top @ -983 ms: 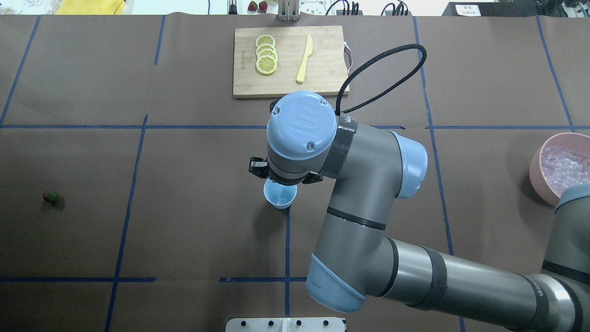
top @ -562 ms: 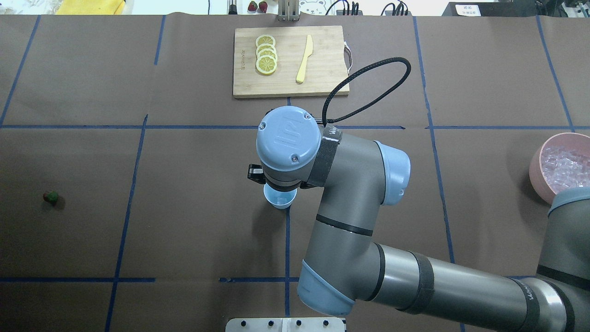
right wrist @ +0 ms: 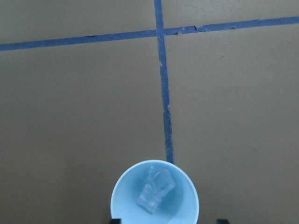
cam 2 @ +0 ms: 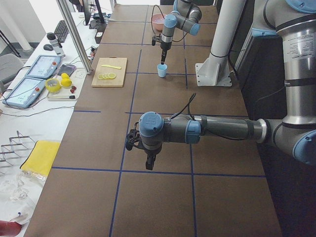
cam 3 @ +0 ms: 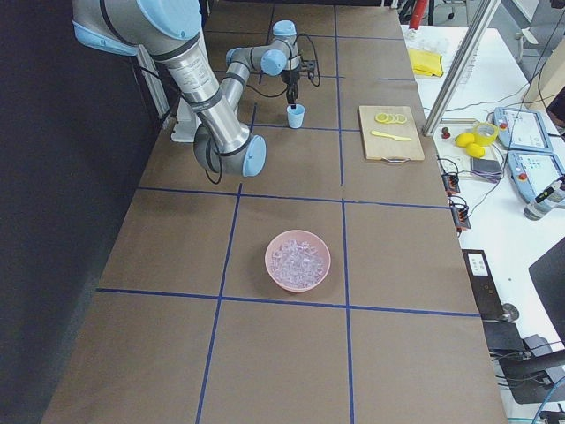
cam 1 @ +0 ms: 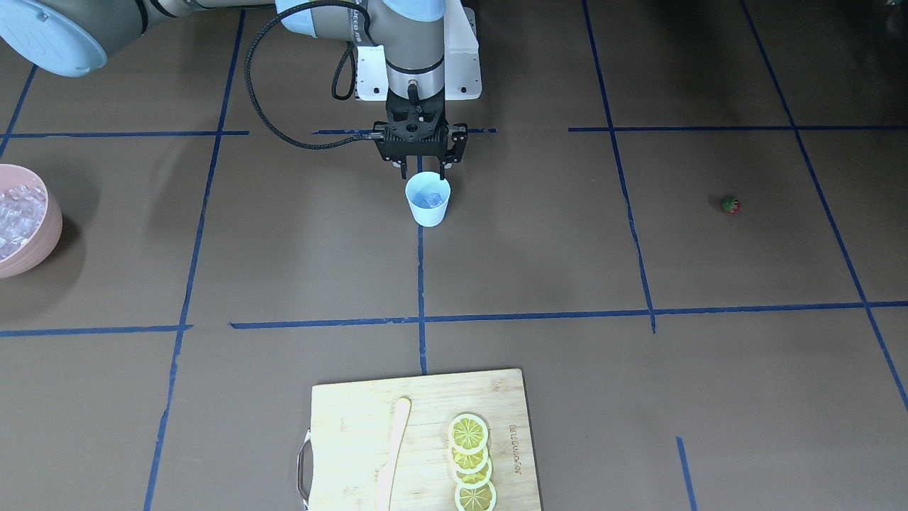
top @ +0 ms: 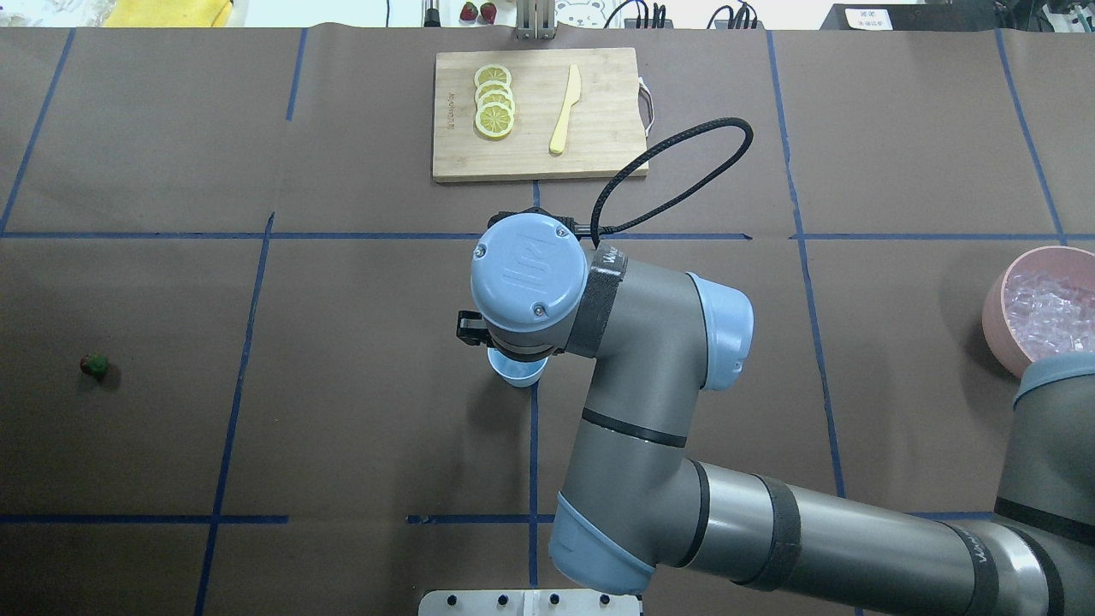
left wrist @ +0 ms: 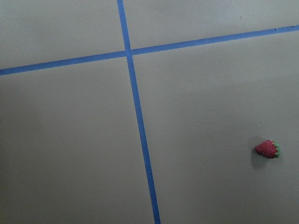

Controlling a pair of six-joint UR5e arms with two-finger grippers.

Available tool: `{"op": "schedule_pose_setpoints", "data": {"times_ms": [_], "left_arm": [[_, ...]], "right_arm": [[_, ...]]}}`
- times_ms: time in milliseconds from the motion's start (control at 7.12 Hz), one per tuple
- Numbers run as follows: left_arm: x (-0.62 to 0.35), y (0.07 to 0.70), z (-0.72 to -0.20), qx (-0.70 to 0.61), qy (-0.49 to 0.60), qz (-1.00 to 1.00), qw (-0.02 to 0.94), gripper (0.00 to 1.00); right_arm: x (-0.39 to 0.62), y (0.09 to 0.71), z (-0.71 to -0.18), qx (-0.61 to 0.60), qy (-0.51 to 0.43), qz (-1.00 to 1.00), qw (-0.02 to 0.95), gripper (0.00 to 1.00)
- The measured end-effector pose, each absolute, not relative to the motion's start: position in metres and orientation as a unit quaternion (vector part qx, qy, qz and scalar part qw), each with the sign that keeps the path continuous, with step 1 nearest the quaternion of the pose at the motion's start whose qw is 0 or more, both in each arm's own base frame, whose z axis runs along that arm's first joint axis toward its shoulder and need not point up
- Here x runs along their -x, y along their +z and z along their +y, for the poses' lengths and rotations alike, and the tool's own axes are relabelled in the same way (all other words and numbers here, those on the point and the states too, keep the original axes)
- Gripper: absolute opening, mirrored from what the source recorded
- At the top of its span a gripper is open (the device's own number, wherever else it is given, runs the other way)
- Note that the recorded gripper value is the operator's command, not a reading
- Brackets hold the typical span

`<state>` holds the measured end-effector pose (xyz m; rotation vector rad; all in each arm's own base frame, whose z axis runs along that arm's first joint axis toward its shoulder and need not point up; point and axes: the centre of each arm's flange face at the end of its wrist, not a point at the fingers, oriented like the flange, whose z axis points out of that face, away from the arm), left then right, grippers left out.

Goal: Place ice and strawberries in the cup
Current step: 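Move the right gripper back to the pink bowl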

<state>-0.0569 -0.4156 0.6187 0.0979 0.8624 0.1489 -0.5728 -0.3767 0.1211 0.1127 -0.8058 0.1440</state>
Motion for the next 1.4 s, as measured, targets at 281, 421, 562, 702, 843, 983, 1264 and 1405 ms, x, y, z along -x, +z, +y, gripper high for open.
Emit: {"op": "schedule_pose_setpoints", "data": {"times_ms": [281,421,562,702,843,983,1264,1405], "left_arm": [[0.057,0.619,-0.416,-0.047,0.072,0.417,0.905,1.00],[0.057,0.619,-0.416,-0.047,0.072,0.417,0.905,1.00],[0.057,0.619,-0.416,-0.047,0.072,0.417,0.905,1.00],[0.057,0.619,-0.416,-0.047,0.072,0.417,0.905,1.00],[0.057,0.619,-0.416,-0.047,0.072,0.417,0.905,1.00],[0.057,0.619,-0.416,-0.048,0.072,0.417,0.905,1.00],[0.057,0.617,-0.416,-0.049,0.073,0.417,0.905,1.00],[0.057,0.616,-0.416,-0.050,0.073,0.417,0.904,1.00]], "right_arm": [[0.570,0.119,-0.376,-0.054,0.060,-0.396,0.915,1.00],[0.562,0.120,-0.380,-0.058,0.047,-0.398,0.914,1.00],[0.547,0.124,-0.389,-0.071,0.032,-0.399,0.914,1.00],[0.521,0.134,-0.393,-0.096,0.010,-0.398,0.912,1.00],[0.495,0.151,-0.396,-0.120,-0.014,-0.391,0.912,1.00],[0.474,0.168,-0.406,-0.138,-0.032,-0.378,0.915,1.00],[0.424,0.191,-0.445,-0.143,-0.051,-0.369,0.917,1.00],[0.386,0.211,-0.465,-0.131,-0.062,-0.372,0.917,1.00]]}}
